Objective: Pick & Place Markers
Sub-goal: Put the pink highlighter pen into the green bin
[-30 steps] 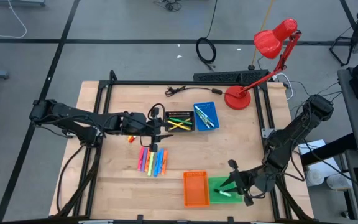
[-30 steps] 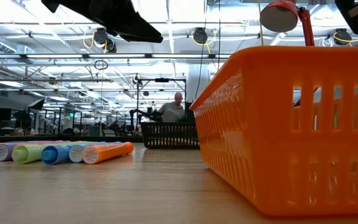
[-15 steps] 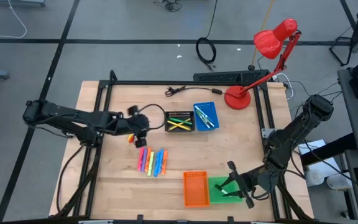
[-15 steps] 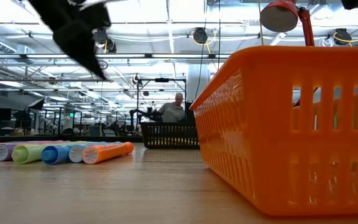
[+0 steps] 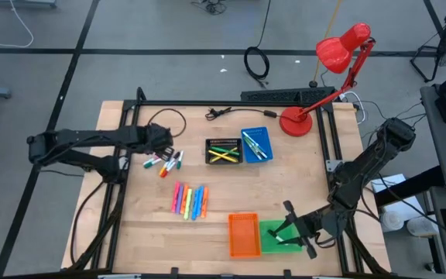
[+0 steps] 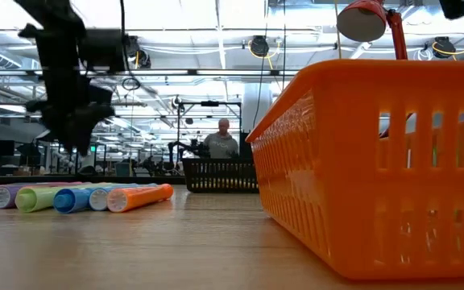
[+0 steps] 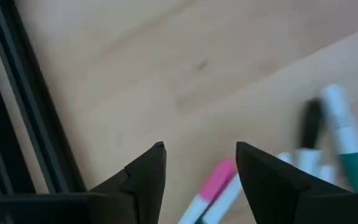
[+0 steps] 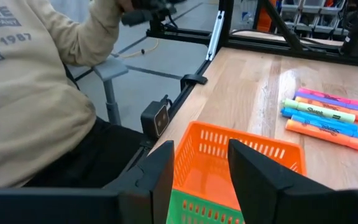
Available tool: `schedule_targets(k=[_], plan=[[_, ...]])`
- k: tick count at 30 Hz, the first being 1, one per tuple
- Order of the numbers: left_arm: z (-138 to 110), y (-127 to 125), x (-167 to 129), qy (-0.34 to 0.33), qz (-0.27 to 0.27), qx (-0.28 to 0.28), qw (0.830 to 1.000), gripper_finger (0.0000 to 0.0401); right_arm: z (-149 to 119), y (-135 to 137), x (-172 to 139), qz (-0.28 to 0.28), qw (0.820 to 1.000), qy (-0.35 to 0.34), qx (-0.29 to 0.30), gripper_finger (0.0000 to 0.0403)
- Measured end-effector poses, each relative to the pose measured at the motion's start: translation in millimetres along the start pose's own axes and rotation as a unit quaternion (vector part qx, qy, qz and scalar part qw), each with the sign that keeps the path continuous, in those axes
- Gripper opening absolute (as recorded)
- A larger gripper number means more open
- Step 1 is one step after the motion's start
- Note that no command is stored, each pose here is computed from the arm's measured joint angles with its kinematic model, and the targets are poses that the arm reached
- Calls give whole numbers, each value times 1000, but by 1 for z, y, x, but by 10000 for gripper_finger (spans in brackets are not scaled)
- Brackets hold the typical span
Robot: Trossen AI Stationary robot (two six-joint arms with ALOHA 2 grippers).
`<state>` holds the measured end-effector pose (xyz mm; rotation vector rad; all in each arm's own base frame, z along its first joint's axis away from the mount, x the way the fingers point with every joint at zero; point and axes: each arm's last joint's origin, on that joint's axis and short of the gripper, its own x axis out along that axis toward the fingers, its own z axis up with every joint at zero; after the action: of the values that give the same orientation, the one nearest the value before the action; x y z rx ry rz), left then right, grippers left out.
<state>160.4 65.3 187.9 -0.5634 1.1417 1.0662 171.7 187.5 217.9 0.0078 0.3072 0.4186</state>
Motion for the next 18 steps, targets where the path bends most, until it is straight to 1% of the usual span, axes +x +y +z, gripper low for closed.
schedule_targets(k=[4, 8, 14, 18], plan=[[-8, 12, 22, 56, -7, -24, 998, 200, -11, -3, -2, 4, 1000, -21, 10, 141], [-18, 17, 33, 96, -19, -23, 995, 200, -12, -4, -4, 10, 999, -46, 20, 140], [-23, 18, 35, 106, -21, -19, 994, 200, -6, -3, -4, 13, 997, -75, -5, 135], [-28, 16, 33, 118, -15, 4, 993, 200, -6, -3, -4, 13, 997, -76, -9, 135]])
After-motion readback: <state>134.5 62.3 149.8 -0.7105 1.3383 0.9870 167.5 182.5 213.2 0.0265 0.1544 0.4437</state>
